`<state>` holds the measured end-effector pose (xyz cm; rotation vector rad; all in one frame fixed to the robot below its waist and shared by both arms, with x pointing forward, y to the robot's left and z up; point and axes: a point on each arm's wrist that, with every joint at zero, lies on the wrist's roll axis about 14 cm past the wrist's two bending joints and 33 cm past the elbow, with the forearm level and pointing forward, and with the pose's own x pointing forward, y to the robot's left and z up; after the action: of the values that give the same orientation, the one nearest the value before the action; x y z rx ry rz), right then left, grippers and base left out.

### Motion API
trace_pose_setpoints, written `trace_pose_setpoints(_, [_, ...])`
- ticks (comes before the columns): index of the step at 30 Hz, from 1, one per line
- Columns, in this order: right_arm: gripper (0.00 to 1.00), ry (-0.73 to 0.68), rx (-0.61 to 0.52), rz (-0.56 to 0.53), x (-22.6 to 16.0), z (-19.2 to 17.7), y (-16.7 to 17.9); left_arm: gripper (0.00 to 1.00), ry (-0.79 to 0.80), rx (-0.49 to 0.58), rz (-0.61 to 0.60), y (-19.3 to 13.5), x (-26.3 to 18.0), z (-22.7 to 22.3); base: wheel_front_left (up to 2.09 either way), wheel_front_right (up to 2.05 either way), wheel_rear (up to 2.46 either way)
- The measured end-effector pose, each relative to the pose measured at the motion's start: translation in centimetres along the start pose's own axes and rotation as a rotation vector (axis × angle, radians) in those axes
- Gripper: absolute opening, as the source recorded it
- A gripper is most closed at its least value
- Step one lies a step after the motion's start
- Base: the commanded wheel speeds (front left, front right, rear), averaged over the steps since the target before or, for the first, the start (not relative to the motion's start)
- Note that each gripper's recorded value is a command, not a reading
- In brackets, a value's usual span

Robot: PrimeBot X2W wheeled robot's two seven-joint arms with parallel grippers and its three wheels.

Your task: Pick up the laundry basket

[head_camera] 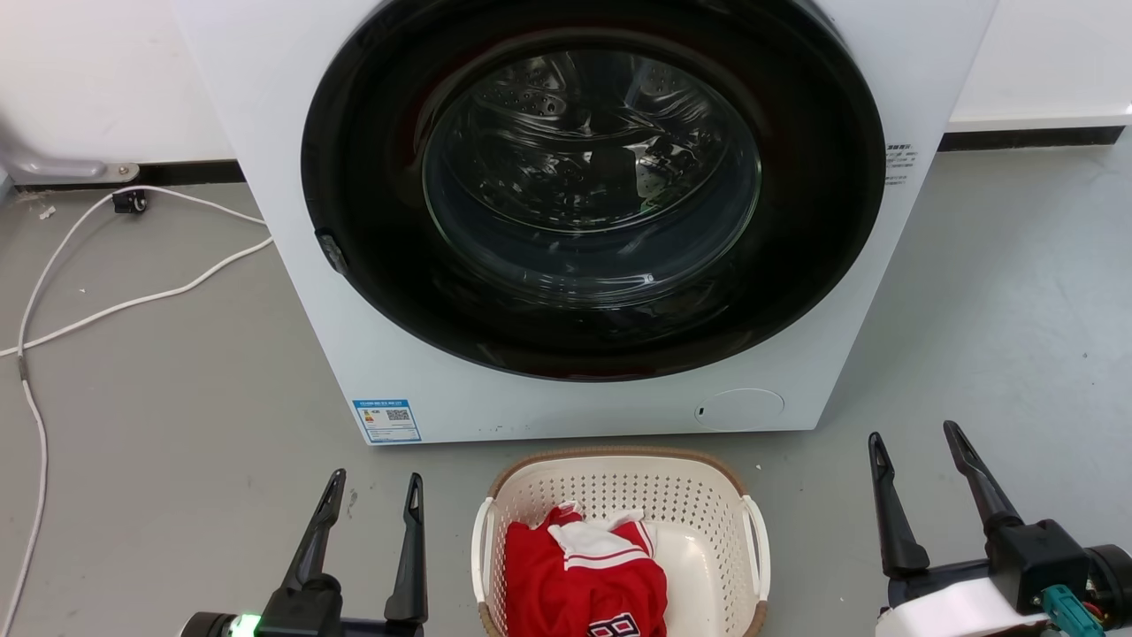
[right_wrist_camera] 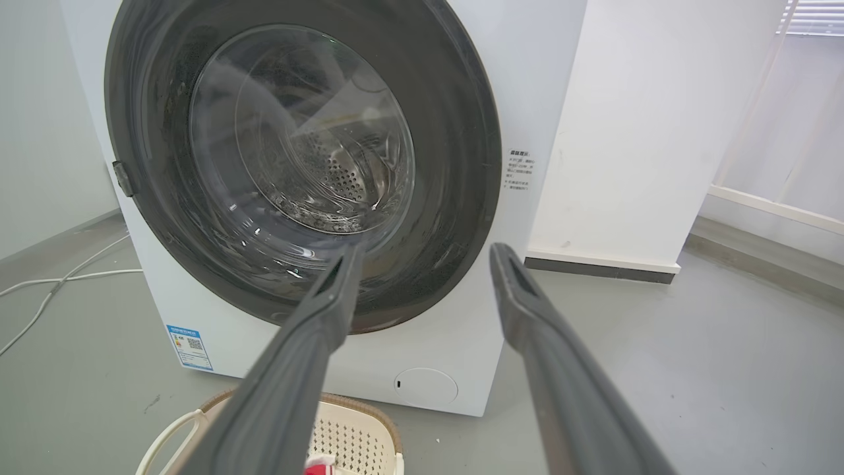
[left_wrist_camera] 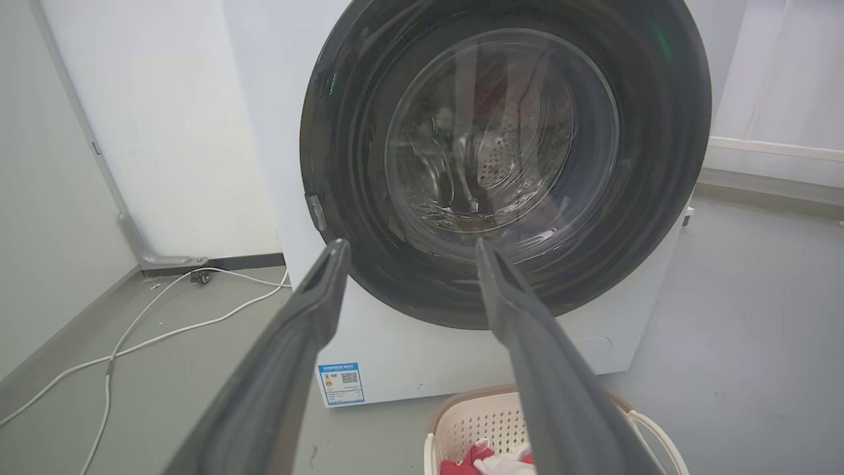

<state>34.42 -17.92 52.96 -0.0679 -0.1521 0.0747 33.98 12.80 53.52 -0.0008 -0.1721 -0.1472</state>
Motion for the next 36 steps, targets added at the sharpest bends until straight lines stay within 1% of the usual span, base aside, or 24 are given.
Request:
trace_pose_setpoints(13, [1.0,0.01,0.015,-0.011,-0.2,-0.4,-0.3,1.0,0.01,-0.006,0.0,0.2,-0.1,-0.4,0.0,0.0,0.0])
trace_pose_setpoints(17, [1.0,0.015,0.037,-0.018,-0.2,-0.6,-0.4,1.0,0.017,-0.01,-0.002,0.2,0.0,-0.6,0.0,0.0,0.0])
trace_pose_setpoints(21, [1.0,0.031,0.04,-0.021,-0.1,-1.1,-0.5,1.0,0.051,-0.017,-0.008,0.2,0.0,-1.7,0.0,0.0,0.0])
trace_pose_setpoints(25, [1.0,0.068,0.091,-0.027,0.7,-2.5,-0.4,1.0,0.086,-0.022,-0.01,0.3,0.7,-3.0,0.0,0.0,0.0])
trace_pose_setpoints(31, [1.0,0.15,0.077,0.004,3.6,-5.7,0.2,1.0,0.15,-0.039,-0.024,0.8,3.8,-6.1,0.0,0.0,0.0])
trace_pose_setpoints(36, [1.0,0.254,0.064,0.009,6.0,-9.9,0.0,1.0,0.232,-0.042,-0.046,1.4,6.9,-10.3,0.0,0.0,0.0])
